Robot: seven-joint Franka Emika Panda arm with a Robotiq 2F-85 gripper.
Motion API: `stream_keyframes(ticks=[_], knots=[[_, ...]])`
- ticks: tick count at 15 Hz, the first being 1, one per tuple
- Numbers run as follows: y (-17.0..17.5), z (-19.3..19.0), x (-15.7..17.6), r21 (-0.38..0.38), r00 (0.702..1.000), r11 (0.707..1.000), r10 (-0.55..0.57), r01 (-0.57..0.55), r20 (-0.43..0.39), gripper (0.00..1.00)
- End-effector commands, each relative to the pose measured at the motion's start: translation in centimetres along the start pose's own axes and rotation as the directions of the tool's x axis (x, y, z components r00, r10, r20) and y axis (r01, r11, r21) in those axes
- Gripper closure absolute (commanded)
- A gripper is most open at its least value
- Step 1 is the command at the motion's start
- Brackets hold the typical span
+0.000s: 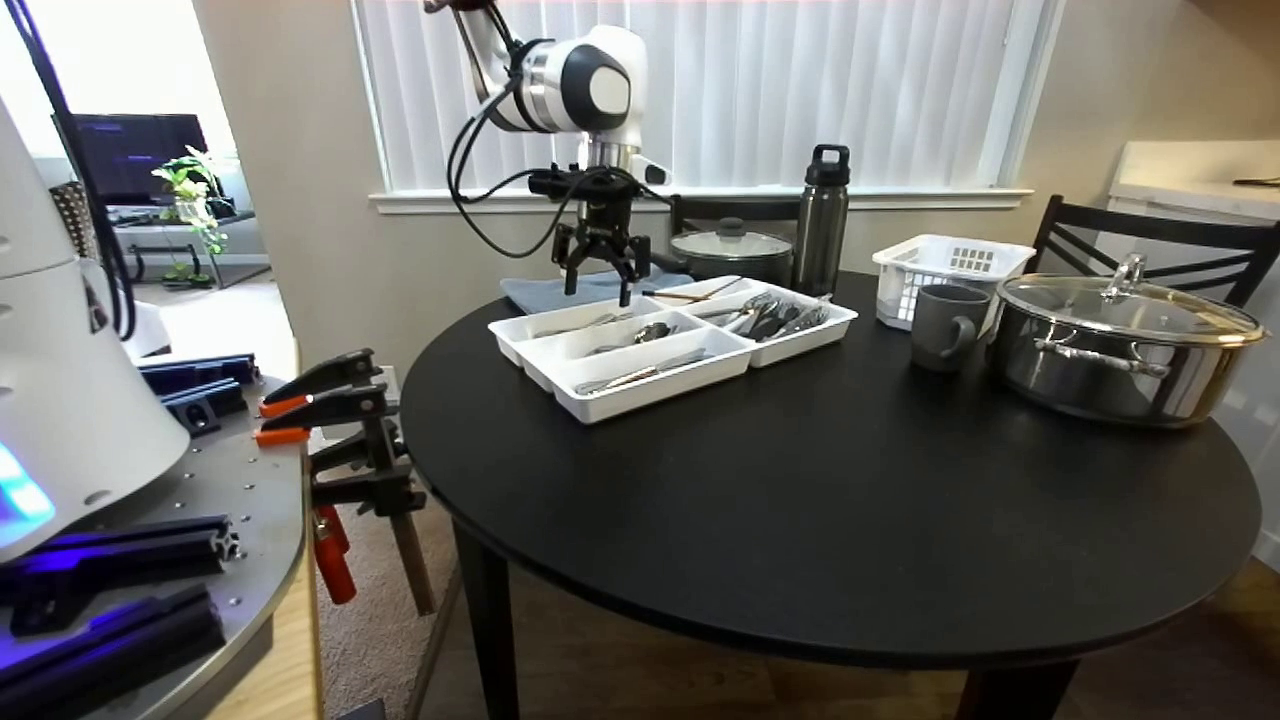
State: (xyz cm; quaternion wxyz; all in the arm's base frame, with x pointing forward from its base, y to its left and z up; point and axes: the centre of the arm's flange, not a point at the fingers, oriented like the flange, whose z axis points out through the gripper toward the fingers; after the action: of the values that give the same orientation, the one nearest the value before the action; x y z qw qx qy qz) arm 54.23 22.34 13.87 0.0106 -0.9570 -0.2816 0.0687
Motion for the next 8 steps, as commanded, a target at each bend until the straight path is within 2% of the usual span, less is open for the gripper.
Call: stream_keyframes(ticks=[1, 8], knots=[[-1.33, 0.01, 1.07, 0.036, 0.997, 0.998, -0.055, 0.057, -0.047, 0.00], [-1.51, 0.39, 1.30, 0.076, 0.984, 0.988, 0.143, -0.136, -0.106, 0.00]])
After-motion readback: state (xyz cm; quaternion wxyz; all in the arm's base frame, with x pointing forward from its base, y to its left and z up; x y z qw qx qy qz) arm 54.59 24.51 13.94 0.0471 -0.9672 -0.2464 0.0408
